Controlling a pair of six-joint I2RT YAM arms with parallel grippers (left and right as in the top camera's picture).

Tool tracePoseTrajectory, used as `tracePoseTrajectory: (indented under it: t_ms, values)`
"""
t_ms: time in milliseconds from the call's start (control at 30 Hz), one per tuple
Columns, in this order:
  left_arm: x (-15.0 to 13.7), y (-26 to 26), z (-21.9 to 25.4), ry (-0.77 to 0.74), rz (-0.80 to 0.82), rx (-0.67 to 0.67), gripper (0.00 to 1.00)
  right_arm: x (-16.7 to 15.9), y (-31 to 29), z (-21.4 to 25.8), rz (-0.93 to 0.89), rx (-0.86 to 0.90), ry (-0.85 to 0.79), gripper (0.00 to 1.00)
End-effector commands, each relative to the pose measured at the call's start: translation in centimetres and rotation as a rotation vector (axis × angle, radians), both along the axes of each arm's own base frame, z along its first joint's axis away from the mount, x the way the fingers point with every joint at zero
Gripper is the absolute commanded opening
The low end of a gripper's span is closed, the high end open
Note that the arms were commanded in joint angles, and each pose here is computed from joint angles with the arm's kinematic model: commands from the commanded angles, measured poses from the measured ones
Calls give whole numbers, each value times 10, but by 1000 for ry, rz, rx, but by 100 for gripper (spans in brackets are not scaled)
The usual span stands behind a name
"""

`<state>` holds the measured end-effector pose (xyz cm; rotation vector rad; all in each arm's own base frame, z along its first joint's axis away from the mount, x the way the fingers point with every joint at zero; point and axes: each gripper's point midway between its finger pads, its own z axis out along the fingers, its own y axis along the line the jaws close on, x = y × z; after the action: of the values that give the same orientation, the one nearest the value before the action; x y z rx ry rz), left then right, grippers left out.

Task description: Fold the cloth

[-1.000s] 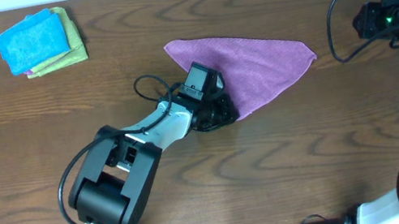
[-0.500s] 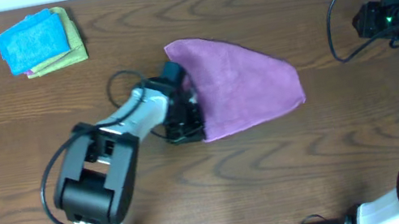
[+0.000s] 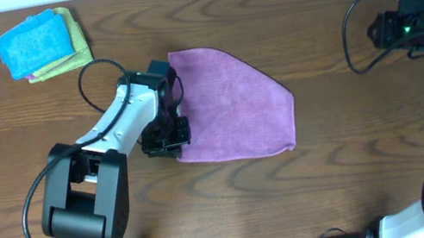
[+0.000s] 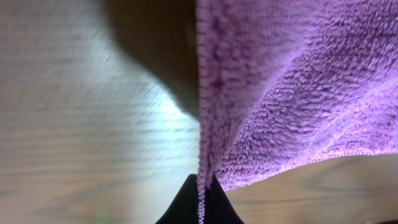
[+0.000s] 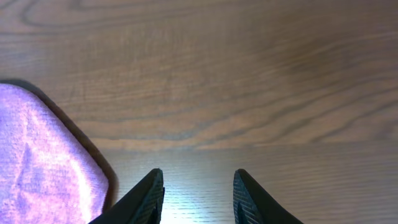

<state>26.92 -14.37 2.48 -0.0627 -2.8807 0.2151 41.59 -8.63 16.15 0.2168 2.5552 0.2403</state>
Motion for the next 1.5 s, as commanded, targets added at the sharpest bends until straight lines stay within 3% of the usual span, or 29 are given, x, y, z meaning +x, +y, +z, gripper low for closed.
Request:
tracePoseTrajectory:
  t_ms: [0, 333, 667, 1000, 1133, 1467]
  values:
    - [3, 11, 4, -30, -34, 61, 6, -5, 9, -12, 32, 34, 18, 37]
    - [-14, 29, 8, 39, -16, 157, 6, -8, 72, -28, 185, 184, 31, 39]
    - [-11, 28, 7, 26, -15, 152, 6, -43, 139, -102, 257, 509, 254, 41]
    - [-6, 26, 6, 5, -13, 144, 6, -91, 179, -105, 273, 842, 393, 58]
    - [-4, 25, 5, -4, -12, 140, 6, -110, 184, -117, 257, 872, 432, 63]
    - [0, 21, 4, -16, 1, 121, 6, -104, 202, -133, 238, 941, 359, 71]
